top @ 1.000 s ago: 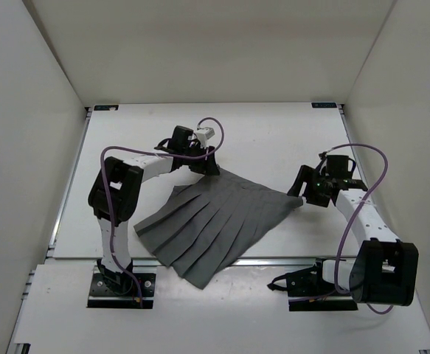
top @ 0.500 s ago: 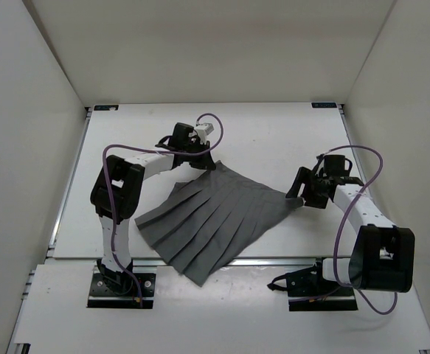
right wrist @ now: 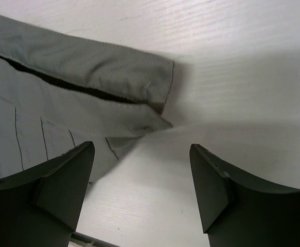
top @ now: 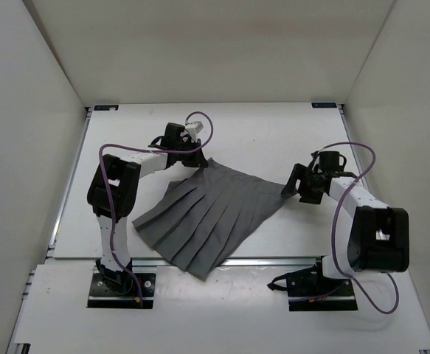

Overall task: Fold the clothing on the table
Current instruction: Flatten the skirt out

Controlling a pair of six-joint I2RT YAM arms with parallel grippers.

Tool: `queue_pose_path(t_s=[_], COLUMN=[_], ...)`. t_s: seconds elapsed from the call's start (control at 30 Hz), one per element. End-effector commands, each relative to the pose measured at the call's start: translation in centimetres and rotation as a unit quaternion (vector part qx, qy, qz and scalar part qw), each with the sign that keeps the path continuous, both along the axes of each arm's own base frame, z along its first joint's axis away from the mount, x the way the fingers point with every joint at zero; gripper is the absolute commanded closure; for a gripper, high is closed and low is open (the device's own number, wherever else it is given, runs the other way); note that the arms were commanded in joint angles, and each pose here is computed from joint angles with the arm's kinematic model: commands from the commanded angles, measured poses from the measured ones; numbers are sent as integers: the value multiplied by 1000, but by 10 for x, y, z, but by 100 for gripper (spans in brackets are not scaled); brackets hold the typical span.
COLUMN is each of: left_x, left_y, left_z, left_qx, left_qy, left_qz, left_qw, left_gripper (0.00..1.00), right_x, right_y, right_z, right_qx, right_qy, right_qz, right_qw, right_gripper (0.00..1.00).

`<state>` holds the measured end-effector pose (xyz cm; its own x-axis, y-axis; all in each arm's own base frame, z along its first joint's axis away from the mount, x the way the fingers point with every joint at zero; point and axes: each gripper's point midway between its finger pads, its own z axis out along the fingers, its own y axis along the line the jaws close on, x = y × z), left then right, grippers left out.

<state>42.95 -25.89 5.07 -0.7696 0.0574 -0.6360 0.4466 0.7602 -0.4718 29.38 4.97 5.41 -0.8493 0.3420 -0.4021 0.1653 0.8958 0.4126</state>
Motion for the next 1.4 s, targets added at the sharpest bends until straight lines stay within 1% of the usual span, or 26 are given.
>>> queue_pose_path(t_s=[0.0,0.13,0.2,0.27,0.33,0.4,0.53,0.57,0.6,0.67,0.7,0.77,0.8,0.83,0.93,1.07,1.2,1.27,1.37], left_x=[1,3,4,4,5,9,10,11,10,10,7,9,10,8,10,11,11,14,14], left_y=[-6,-6,-3,-1,-3,2,6,3,3,1,2,1,-1,-3,-3,-5,-3,-2,-1], left_z=[20,21,19,18,20,19,16,17,16,18,13,13,19,14,14,15,13,17,16], left_qx=[-14,-8,-7,-7,-11,-10,-13,-16,-15,-21,-18,-19,-24,-24,-24,-29,-29,-33,-34], left_qy=[-25,-25,-21,-18,-16,-17,-13,-13,-12,-9,-4,-7,-11,-7,-8,-7,-2,-4,-2], left_qz=[-9,-8,-5,-6,-8,2,3,1,-1,-4,-3,-5,-6,-8,-10,-17,-15,-11,-10], left_qw=[1000,1000,1000,1000,1000,1000,1000,1000,1000,1000,1000,1000,1000,1000,1000,999,999,999,999], left_gripper=[100,100,100,100,100,100,100,100,100,100,100,100,100,100,100,100,100,100,100], right_x=[37,53,61,64,69,65,58,58,59,55,62,60,58,59,54,47,48,48,44], right_y=[-1,-3,-1,0,4,10,12,11,9,7,5,2,0,1,7,30,43,43,34], right_z=[14,10,6,2,2,-4,-7,-4,-3,4,14,25,21,29,27,10,2,-4,-10], right_qx=[-4,-8,-7,-6,-5,0,2,5,7,28,42,71,80,95,103,82,78,69,46], right_qy=[-45,-50,-46,-40,-39,-22,-12,-20,-24,-38,-59,-85,-91,-102,-106,-76,-65,-56,-39], right_qz=[8,13,18,19,24,31,34,32,27,17,14,4,-2,1,17,62,77,77,64], right_qw=[999,999,999,999,999,999,999,999,999,999,997,994,993,990,989,992,992,993,996], right_gripper=[28,28,31,46,52,52,47,43,36,30,24,18,13,13,14,15,18,24,25])
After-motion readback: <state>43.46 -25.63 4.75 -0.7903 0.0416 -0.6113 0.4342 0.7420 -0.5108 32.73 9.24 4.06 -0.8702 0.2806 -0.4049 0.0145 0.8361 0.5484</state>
